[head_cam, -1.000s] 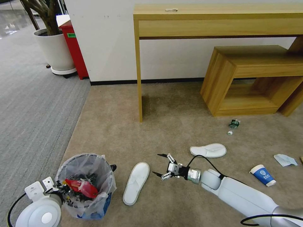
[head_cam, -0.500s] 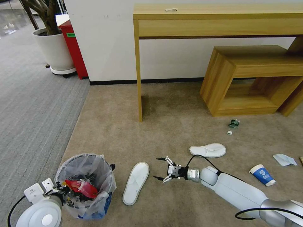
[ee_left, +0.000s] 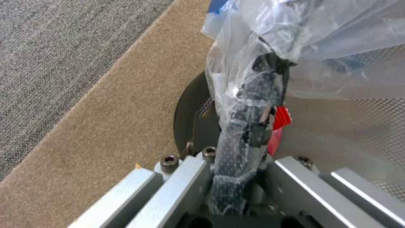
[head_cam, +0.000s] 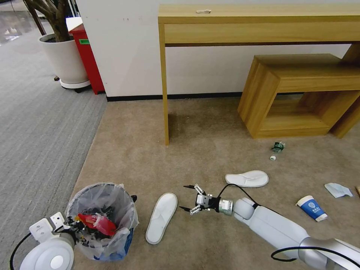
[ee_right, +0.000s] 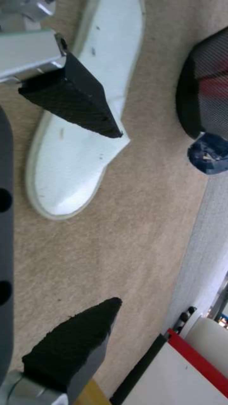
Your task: Pick up the trash bin and place the garbage on the floor into it.
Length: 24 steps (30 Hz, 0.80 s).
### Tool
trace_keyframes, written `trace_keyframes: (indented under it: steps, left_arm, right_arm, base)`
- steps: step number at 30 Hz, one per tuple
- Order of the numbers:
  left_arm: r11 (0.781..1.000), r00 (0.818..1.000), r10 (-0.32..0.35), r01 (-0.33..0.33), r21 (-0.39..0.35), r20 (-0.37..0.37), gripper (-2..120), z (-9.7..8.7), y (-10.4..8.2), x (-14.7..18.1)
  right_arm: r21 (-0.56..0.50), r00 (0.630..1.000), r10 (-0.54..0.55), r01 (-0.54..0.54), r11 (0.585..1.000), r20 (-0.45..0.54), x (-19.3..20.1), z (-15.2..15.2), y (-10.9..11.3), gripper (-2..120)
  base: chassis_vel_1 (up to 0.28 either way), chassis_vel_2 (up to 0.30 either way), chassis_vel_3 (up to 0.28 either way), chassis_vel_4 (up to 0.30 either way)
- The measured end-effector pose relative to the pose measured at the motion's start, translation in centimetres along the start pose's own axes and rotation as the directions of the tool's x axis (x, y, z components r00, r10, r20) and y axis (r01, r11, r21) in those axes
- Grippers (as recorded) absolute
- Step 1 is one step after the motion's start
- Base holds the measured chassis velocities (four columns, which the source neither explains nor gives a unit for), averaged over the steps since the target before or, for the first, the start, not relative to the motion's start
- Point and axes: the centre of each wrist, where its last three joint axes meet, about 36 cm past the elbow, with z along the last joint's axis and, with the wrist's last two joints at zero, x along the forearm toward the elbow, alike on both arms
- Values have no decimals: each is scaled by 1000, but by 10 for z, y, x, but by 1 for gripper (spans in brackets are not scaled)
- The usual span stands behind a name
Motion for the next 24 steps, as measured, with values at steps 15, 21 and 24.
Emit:
trace_keyframes:
  steps: [15, 21, 24]
  left_arm:
    - [1000, 1000, 4, -4, 2, 2, 0, 0, 0, 1]
    - [1000, 1000, 1, -1, 4, 1, 0, 1, 1, 1]
    - [1000, 1000, 0, 0, 5, 1, 0, 1, 1, 2]
  right_arm:
    - [-10, 998, -55, 56, 998, 27, -41, 1, 12, 97]
    - [-7, 995, -87, 87, 996, 40, -55, 2, 16, 93]
    - [-1, 994, -101, 101, 995, 42, -59, 3, 15, 92]
  base:
    - [0, 0, 0, 0]
    - [0, 0, 0, 0]
    - [0, 0, 0, 0]
